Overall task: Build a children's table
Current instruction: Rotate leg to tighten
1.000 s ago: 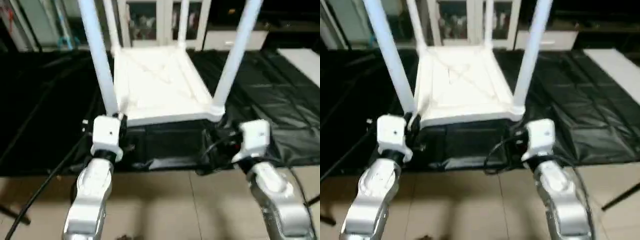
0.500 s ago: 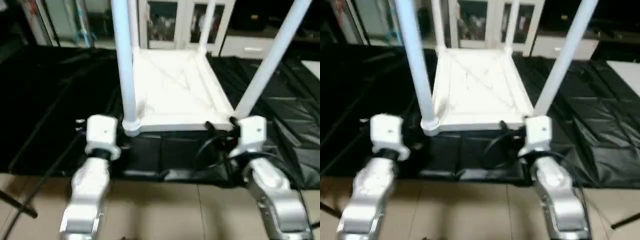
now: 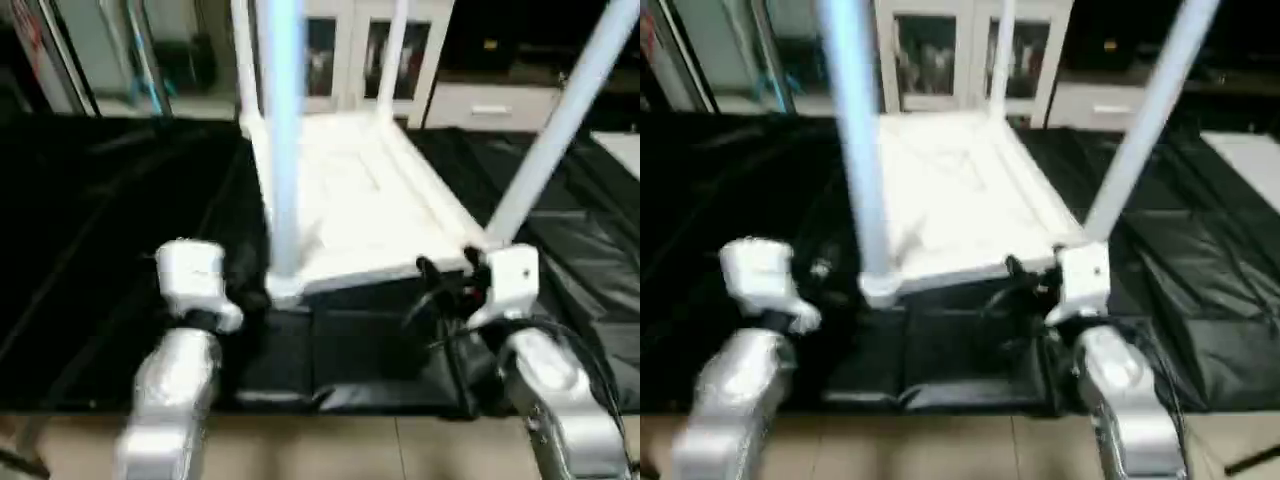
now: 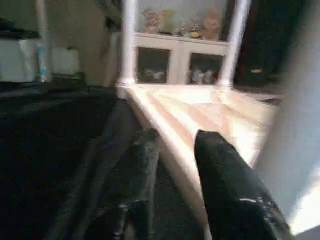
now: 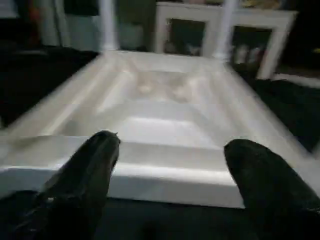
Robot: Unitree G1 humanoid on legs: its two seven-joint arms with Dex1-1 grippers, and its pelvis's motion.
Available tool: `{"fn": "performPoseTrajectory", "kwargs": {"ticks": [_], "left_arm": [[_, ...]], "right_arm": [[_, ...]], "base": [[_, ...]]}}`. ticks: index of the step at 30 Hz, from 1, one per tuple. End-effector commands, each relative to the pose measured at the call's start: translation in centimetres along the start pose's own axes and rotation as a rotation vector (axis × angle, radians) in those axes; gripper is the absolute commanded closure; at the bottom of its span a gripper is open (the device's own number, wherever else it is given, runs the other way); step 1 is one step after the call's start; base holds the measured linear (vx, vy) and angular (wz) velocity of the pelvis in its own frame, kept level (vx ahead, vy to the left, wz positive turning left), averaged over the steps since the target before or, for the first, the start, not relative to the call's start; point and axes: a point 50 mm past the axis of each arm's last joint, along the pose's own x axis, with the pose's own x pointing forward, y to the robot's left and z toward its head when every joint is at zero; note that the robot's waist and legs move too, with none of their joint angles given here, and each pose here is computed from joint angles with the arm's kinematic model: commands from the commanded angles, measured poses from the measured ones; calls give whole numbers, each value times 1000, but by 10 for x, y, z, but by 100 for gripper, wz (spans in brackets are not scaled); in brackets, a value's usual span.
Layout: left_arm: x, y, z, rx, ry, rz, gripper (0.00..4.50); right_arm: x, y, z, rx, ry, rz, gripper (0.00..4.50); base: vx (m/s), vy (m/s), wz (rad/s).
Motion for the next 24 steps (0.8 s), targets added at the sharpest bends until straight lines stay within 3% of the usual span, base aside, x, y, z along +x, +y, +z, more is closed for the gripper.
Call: {"fn": "performPoseTrajectory", "kwargs": {"ticks": [1,2,5,7,12,16,23,24], "left_arm": [[-5,4,0,-5,7,4,294],[-8,7,-1,6,21,15,271],[-12,4,2,-24,8,-47,261],[-14,-8,8,-70,-12,-177,227],[-12,-31,11,-122,5,-368,199],[-5,-42,4,-95,78,-468,162],[16,-42,-7,-57,173,-421,120],[22,-42,-8,-56,185,-406,98]], "right_arm": [[-2,-2,7,-3,-30,11,38],[-3,-1,6,-10,-28,21,10],[-4,0,6,-14,-26,30,0],[-4,0,6,-14,-26,32,0],[-4,0,7,-5,-38,29,0],[-6,-1,7,-1,-31,40,0],[-11,-3,6,-1,-25,44,0],[-11,-3,6,0,-25,41,0]], "base": [[7,70,9],[-14,82,5],[-47,78,12],[-56,40,9],[-11,5,1],[0,0,0],[0,0,0],[0,0,0]]}}
